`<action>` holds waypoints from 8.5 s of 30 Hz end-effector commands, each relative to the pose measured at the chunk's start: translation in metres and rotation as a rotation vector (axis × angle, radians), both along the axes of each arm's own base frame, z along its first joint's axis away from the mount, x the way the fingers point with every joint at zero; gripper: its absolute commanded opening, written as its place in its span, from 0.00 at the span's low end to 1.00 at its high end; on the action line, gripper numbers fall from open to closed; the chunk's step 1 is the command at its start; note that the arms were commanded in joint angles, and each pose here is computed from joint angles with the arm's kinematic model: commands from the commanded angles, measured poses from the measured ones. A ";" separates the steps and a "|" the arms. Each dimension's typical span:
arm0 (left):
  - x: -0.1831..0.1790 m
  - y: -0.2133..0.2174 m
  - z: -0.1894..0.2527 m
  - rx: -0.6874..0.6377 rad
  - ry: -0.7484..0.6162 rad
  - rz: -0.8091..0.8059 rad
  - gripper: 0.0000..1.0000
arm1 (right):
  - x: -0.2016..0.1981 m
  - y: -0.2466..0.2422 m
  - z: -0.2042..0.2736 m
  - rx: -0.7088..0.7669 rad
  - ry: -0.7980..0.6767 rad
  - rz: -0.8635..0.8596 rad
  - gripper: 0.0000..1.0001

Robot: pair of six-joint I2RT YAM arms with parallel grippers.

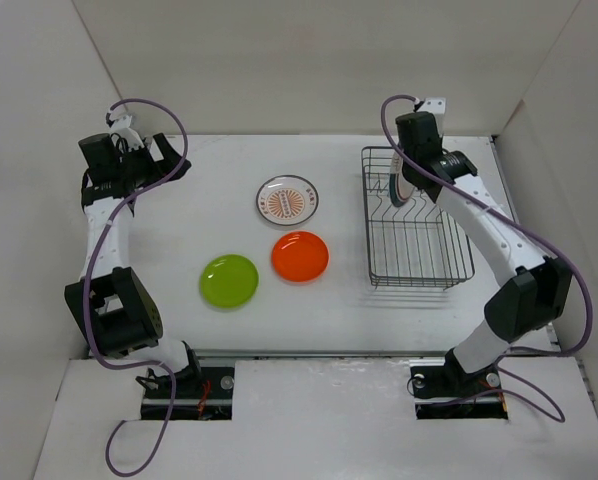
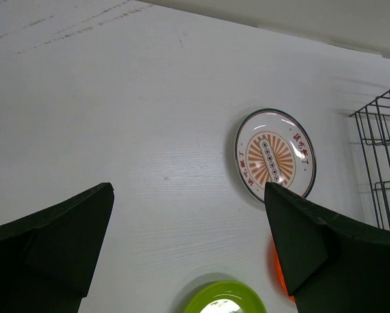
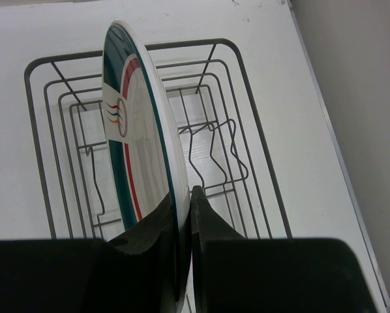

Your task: Load the plates into the dish rack

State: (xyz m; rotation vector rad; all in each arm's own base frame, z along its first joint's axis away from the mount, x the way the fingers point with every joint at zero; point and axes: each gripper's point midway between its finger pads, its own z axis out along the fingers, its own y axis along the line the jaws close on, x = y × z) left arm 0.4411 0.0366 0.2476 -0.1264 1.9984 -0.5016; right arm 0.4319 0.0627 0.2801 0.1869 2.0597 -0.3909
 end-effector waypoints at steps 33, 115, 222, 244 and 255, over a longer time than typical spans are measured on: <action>0.001 0.009 0.016 0.012 -0.060 0.021 1.00 | 0.035 0.031 -0.040 0.006 0.013 0.014 0.35; 0.043 -0.143 -0.042 -0.375 0.061 -0.574 0.00 | -0.095 0.110 0.063 0.372 -0.286 0.632 1.00; -0.031 -0.138 0.015 -0.072 -0.115 -0.601 1.00 | 0.006 -0.046 -0.007 0.295 -0.196 -0.009 0.00; -0.032 -0.139 0.012 -0.073 -0.113 -0.612 1.00 | 0.018 -0.035 -0.053 0.214 -0.082 0.016 0.02; -0.032 -0.139 0.012 -0.073 -0.113 -0.612 1.00 | 0.021 -0.034 -0.065 0.209 -0.055 0.013 0.28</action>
